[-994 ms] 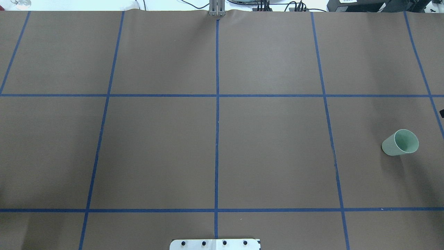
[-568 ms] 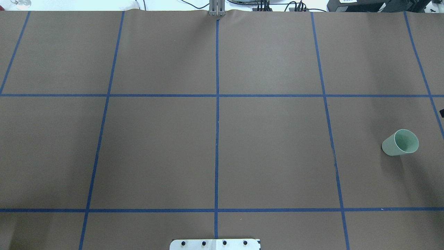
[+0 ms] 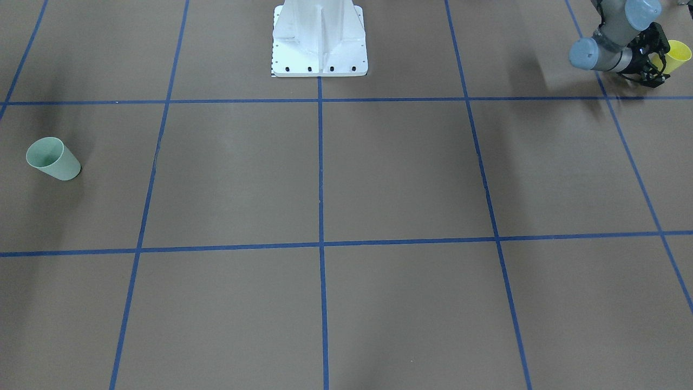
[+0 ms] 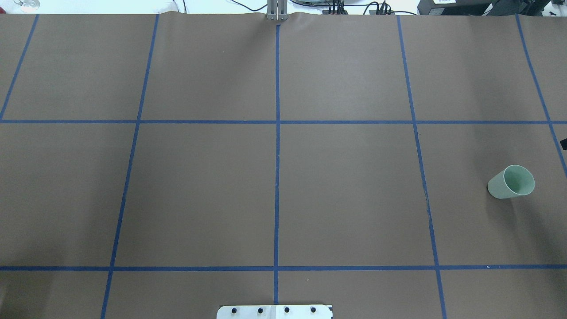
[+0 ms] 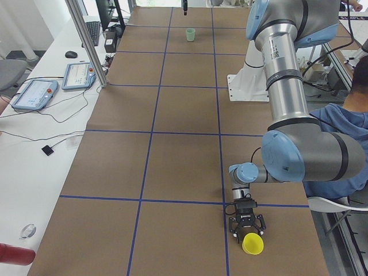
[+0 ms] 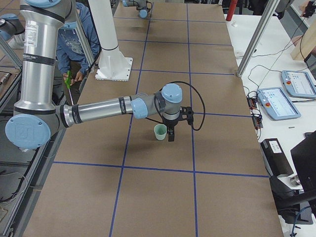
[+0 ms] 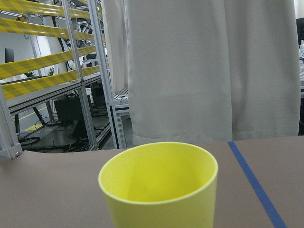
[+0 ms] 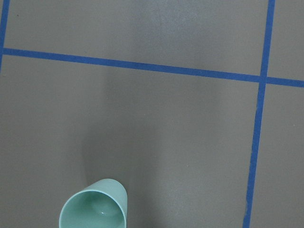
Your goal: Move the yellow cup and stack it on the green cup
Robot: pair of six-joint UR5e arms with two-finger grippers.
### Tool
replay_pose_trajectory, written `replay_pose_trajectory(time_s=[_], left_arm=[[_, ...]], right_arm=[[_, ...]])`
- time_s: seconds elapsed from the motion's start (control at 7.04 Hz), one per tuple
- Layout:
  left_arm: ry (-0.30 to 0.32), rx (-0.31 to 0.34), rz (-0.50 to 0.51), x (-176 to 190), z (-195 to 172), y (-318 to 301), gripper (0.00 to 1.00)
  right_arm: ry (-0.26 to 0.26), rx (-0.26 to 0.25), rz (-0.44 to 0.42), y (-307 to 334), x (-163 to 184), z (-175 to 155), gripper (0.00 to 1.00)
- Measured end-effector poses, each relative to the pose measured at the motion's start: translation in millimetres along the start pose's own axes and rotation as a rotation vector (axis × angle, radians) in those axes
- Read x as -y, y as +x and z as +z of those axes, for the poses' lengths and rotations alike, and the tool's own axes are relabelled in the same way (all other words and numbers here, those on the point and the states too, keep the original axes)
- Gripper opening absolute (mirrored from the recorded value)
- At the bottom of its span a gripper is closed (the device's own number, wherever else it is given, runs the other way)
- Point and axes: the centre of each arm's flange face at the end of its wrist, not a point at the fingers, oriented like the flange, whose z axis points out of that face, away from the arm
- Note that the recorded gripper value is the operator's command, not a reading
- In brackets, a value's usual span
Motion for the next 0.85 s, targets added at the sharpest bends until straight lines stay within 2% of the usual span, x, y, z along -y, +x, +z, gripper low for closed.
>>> replay_pose_trajectory(time_s=[0.14, 0.28, 0.43, 0.57, 0.85], left_arm=[[0.001, -0.001, 0.004, 0, 9, 0, 0.75], [0.001, -0.002, 0.008, -1, 15, 1, 0.20], [0.005, -0.002, 0.010, 0, 22, 1, 0.00], [0.009, -0.001, 0.022, 4, 30, 0, 0.00], [0.011, 0.000, 0.096, 35, 56, -3, 0.00]], right_arm=[[-0.001, 0.000, 0.000, 0, 0, 0, 1.00], [-0.002, 0.001, -0.001, -1, 0, 0, 1.00], [-0.001, 0.002, -0.002, -2, 0, 0, 1.00], [0.001, 0.003, -0.005, -4, 0, -1, 1.00], [0.006, 0.006, -0.013, -8, 1, -4, 1.00]])
